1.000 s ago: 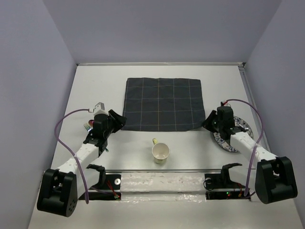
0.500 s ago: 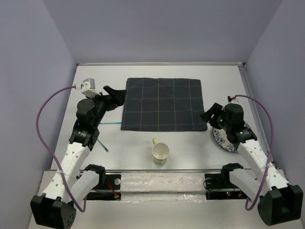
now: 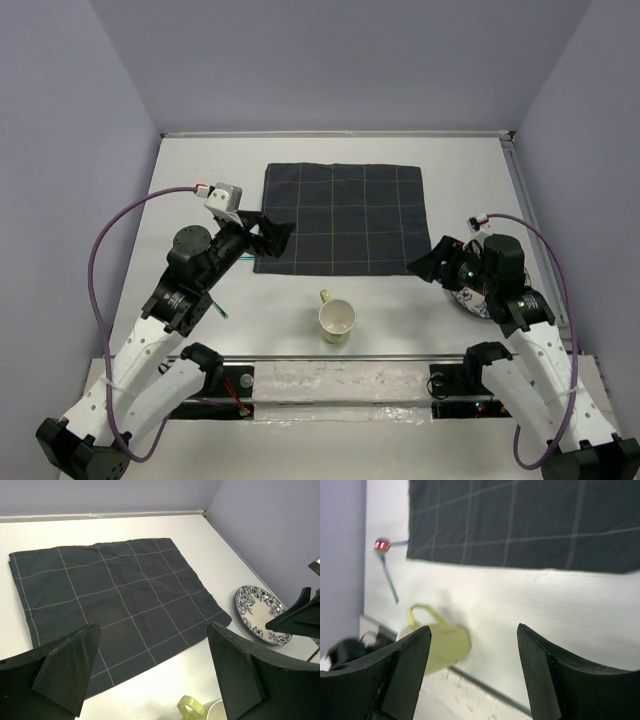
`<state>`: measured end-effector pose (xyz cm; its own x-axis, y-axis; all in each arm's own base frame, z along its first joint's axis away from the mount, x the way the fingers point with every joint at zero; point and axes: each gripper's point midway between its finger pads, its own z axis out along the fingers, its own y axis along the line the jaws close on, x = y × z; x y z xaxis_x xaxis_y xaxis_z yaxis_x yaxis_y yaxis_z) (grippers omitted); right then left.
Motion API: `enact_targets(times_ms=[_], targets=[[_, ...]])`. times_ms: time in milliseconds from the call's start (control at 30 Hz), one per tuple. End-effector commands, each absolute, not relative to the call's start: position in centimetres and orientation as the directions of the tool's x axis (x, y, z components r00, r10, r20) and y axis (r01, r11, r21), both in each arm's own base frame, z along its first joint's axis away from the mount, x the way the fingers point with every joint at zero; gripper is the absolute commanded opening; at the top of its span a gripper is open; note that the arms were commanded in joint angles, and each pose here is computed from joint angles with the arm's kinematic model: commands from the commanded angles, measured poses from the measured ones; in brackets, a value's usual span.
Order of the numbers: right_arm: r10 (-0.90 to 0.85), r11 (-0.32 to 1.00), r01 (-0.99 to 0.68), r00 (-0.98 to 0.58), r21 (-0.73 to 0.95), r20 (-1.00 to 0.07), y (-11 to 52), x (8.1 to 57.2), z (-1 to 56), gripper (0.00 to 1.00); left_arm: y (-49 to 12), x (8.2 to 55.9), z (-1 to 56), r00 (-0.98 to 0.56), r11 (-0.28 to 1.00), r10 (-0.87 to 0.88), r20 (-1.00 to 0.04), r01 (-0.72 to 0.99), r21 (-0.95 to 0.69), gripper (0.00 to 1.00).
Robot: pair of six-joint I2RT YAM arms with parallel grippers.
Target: Set the dinner table for one person
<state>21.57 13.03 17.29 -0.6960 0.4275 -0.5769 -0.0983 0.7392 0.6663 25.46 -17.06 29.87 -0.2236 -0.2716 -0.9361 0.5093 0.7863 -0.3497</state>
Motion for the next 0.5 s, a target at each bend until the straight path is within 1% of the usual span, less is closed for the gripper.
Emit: enact_targets(times_ms=[0, 67, 100, 167, 200, 267, 300, 333, 467], targets=[[0.307, 0.617, -0.299, -0.760, 0.728, -0.573, 17.4, 18.8, 20.6, 0.78, -17.0, 25.0, 31.4, -0.146, 0.802, -0.234, -0.961, 0.530, -0.276, 0.99], [0.248, 0.625, -0.351, -0.757, 0.697, -0.605, 18.7, 17.9, 21.8, 0.83, -16.4, 25.2, 31.5, -0.131, 0.822, -0.231, -0.964, 0.504, -0.266, 0.99], [0.229, 0.616, -0.378, -0.754, 0.691, -0.616, 19.6, 17.7, 23.0, 0.84, -16.1, 25.3, 31.4, -0.130, 0.831, -0.227, -0.965, 0.491, -0.261, 0.99], [0.181, 0.607, -0.404, -0.768, 0.685, -0.614, 21.4, 17.1, 23.3, 0.85, -15.4, 25.6, 31.1, -0.128, 0.853, -0.219, -0.967, 0.457, -0.254, 0.99], [0.125, 0.616, -0.428, -0.776, 0.662, -0.618, 22.9, 16.1, 22.7, 0.85, -14.2, 26.0, 31.3, -0.111, 0.883, -0.223, -0.969, 0.398, -0.249, 0.99], [0.032, 0.658, -0.437, -0.797, 0.613, -0.603, 25.0, 16.0, 21.0, 0.86, -13.5, 26.0, 31.5, -0.094, 0.894, -0.230, -0.969, 0.372, -0.248, 0.99], [-0.006, 0.695, -0.454, -0.779, 0.557, -0.627, 25.9, 15.8, 20.4, 0.86, -13.1, 26.1, 31.6, -0.084, 0.899, -0.236, -0.968, 0.359, -0.251, 0.99], [-0.044, 0.725, -0.452, -0.783, 0.519, -0.621, 26.5, 16.2, 19.7, 0.86, -13.0, 26.1, 31.6, -0.082, 0.901, -0.237, -0.968, 0.354, -0.251, 0.99], [-0.097, 0.776, -0.443, -0.787, 0.449, -0.609, 27.3, 17.3, 17.9, 0.84, -12.9, 26.1, 31.6, -0.080, 0.902, -0.238, -0.968, 0.351, -0.251, 0.99]])
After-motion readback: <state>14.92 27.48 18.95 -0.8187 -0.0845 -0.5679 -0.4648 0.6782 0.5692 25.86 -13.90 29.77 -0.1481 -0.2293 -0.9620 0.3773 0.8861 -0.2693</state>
